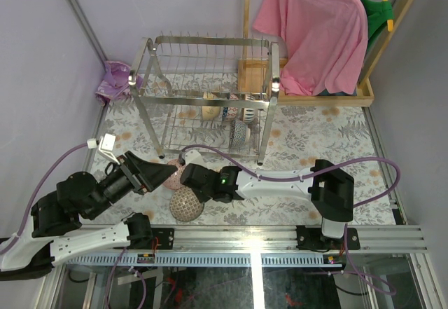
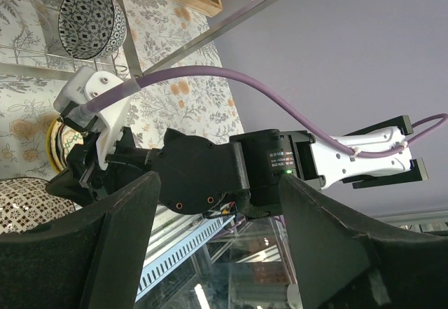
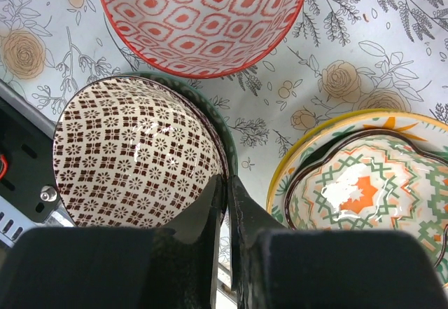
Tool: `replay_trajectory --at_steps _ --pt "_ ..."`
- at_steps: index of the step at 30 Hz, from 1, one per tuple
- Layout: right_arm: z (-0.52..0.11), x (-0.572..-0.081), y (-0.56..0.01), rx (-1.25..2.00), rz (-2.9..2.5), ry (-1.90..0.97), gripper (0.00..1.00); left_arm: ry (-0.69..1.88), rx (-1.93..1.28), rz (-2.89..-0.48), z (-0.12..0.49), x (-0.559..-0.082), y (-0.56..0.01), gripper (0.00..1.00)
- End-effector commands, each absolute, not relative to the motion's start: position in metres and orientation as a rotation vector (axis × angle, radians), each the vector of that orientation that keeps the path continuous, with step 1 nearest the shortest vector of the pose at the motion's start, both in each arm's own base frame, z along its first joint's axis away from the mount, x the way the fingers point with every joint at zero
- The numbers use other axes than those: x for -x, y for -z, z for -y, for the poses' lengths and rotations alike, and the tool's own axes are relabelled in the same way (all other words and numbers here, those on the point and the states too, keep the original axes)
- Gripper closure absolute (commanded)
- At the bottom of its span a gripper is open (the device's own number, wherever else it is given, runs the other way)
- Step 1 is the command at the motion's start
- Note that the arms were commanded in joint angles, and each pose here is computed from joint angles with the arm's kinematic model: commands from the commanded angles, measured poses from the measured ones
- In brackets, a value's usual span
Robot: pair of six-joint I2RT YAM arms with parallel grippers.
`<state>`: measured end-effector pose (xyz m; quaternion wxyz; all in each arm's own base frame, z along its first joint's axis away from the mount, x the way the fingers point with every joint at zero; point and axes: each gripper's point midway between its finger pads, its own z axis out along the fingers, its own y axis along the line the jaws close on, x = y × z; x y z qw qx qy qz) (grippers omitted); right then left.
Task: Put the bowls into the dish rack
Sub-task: Pick up the bowl from the center of the board.
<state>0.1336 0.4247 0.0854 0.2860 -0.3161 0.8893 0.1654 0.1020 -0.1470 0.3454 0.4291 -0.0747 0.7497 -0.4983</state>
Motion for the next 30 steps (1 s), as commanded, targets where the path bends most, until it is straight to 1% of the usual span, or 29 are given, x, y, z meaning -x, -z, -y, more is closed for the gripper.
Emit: replay_trajectory --at_steps 1,5,11,15,21,27,30 --pt "-0.430 -0.138 -0.119 0.847 -2.304 -0.468 0.98 1.249 0.206 -1.828 0.137 -0.103 -0.352 0.31" --pt "-0.431 -0.138 -0.138 0.833 -2.264 -0.516 1.00 1.233 0.196 -1.849 0.141 -0.104 -0.347 0.29" --pt "-0.426 -0.137 -0.157 0.806 -2.236 -0.558 1.00 1.131 0.198 -1.953 0.147 -0.108 -0.322 0.29" --pt "-0.421 -0.137 -0.182 0.764 -2.193 -0.624 1.00 1.084 0.222 -1.991 0.146 -0.111 -0.307 0.29" --pt "-0.404 -0.140 -0.199 0.732 -2.169 -0.606 1.00 1.018 0.255 -2.027 0.139 -0.113 -0.293 0.30" --pt "-0.382 -0.143 -0.213 0.694 -2.147 -0.602 1.00 0.840 0.233 -2.167 0.148 -0.117 -0.256 0.31" --pt "-0.374 -0.142 -0.218 0.687 -2.143 -0.610 1.00 0.729 0.207 -2.239 0.150 -0.118 -0.237 0.35"
